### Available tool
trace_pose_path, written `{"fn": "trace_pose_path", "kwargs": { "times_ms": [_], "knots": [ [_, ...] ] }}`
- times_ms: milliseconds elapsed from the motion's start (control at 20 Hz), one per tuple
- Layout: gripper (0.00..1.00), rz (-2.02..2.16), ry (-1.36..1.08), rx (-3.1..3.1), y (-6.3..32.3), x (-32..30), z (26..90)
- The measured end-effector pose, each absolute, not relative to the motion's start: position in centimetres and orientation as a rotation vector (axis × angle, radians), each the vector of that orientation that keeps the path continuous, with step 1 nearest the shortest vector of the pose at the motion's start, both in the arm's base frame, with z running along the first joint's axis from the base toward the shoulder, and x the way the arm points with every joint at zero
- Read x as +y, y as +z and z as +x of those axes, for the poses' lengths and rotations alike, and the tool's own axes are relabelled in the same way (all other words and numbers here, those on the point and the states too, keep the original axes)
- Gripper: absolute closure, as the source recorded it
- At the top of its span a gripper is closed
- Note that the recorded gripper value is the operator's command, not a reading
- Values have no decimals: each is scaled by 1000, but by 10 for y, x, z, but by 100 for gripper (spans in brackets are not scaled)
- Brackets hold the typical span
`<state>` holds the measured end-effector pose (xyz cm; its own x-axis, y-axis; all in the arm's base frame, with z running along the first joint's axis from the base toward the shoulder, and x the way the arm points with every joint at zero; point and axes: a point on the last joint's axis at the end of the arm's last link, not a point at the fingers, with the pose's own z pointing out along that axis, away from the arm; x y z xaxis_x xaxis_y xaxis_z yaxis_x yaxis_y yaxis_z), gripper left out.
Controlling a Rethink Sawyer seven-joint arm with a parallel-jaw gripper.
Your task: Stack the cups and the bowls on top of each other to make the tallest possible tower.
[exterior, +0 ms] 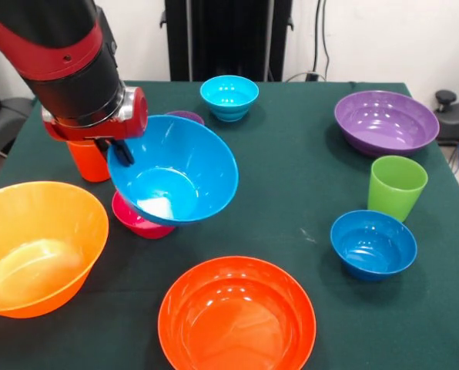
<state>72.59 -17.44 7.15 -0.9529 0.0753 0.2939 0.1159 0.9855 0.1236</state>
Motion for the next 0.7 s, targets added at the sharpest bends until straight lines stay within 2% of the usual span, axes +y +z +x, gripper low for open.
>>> {"fn": "trace_pose_path", "kwargs": {
  "times_ms": [700],
  "knots": [
    [100,-157,-181,-2821,77,-198,706]
  ]
}}
